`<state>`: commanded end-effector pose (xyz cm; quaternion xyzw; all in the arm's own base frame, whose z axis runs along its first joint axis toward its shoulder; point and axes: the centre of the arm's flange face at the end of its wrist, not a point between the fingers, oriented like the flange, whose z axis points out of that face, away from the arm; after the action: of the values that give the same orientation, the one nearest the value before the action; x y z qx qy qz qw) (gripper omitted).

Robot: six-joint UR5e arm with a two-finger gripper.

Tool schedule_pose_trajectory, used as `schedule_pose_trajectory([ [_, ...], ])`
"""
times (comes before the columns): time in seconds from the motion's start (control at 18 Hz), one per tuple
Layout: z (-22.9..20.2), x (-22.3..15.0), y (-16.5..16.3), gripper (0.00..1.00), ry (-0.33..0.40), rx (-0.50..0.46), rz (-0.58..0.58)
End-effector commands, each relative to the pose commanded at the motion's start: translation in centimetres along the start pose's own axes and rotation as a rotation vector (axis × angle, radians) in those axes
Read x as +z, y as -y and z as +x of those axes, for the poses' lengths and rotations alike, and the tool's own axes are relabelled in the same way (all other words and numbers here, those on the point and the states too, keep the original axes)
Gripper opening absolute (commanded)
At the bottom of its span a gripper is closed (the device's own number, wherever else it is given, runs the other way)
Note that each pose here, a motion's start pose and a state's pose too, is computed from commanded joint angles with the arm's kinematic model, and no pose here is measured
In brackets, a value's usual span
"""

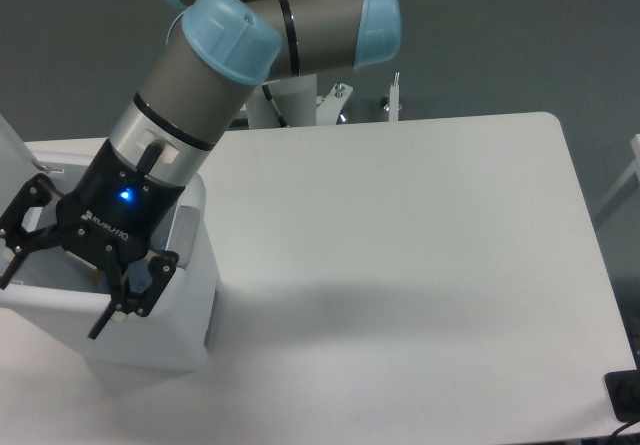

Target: Place the trash in the trash can

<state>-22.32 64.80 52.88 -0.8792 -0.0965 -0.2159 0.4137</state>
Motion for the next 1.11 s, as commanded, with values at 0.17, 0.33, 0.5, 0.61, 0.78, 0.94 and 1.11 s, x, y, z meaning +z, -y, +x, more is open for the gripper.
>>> schedule_pose_trajectory([
  [0.17,-2.7,-1.4,-0.4,1.00,0.029,0.001,0.008],
  [0.33,-6.4,-3.9,-1.1,1.00,0.073,0.018,0.022],
  [0.5,-11.1,-8.6,-2.4,1.00,0.147,0.036,0.049],
  [0.61,-14.1,-9.2,-4.5,1.00,0.203,0.067,0.013],
  [0.78,-16.9,-10.8,-6.4,1.00,0.342,0.120,-0.065],
  [0.94,-21.5,-12.3,-8.1,1.00,0.466,0.135,-0.155],
  [1.11,-26.0,-13.3,-11.0,1.00,0.504,0.165,-0.304],
])
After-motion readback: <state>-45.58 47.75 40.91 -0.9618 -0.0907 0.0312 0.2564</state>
